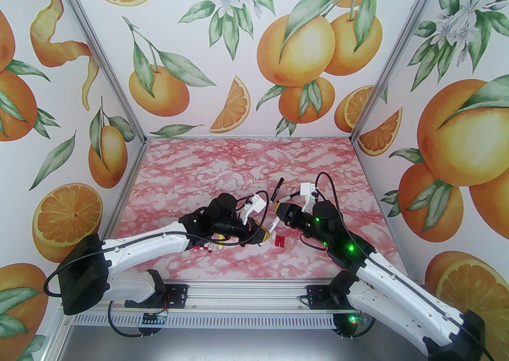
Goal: Open the pen caps
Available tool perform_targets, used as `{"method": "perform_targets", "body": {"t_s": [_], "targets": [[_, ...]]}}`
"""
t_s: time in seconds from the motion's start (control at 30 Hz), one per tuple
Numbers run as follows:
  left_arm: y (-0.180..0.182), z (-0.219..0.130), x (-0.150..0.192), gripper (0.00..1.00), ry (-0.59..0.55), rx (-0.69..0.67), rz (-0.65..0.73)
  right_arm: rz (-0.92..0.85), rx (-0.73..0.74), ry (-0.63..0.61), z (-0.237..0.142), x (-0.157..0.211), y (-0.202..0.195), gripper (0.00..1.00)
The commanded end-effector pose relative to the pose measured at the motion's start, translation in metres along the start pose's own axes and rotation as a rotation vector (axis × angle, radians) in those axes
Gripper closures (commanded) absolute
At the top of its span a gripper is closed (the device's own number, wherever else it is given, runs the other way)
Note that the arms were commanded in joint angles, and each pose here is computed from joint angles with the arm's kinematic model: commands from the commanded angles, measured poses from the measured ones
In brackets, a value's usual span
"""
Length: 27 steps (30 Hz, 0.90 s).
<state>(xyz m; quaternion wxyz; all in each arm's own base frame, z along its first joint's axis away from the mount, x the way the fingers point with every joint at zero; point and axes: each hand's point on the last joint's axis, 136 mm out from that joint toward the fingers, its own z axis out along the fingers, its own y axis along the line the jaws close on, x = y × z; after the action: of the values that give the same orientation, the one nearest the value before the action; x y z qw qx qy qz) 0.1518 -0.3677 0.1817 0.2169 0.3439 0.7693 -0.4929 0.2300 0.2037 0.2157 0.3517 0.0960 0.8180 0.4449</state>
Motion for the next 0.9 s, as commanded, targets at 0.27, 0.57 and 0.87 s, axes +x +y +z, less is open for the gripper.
{"method": "perform_targets", "body": {"t_s": [0.27,0.57,0.87], "targets": [[-0.014,-0.006,-0.027,0.66,-0.074,0.013,0.028,0.005,-0.026,0.009,-0.003,0.003,0.002,0.85],[-0.016,0.011,-0.044,0.64,-0.094,0.057,0.008,0.017,-0.06,0.016,-0.004,0.005,0.007,0.85],[-0.022,0.028,-0.043,0.69,-0.062,0.097,0.004,0.021,-0.07,0.004,-0.006,0.005,0.005,0.85]]}}
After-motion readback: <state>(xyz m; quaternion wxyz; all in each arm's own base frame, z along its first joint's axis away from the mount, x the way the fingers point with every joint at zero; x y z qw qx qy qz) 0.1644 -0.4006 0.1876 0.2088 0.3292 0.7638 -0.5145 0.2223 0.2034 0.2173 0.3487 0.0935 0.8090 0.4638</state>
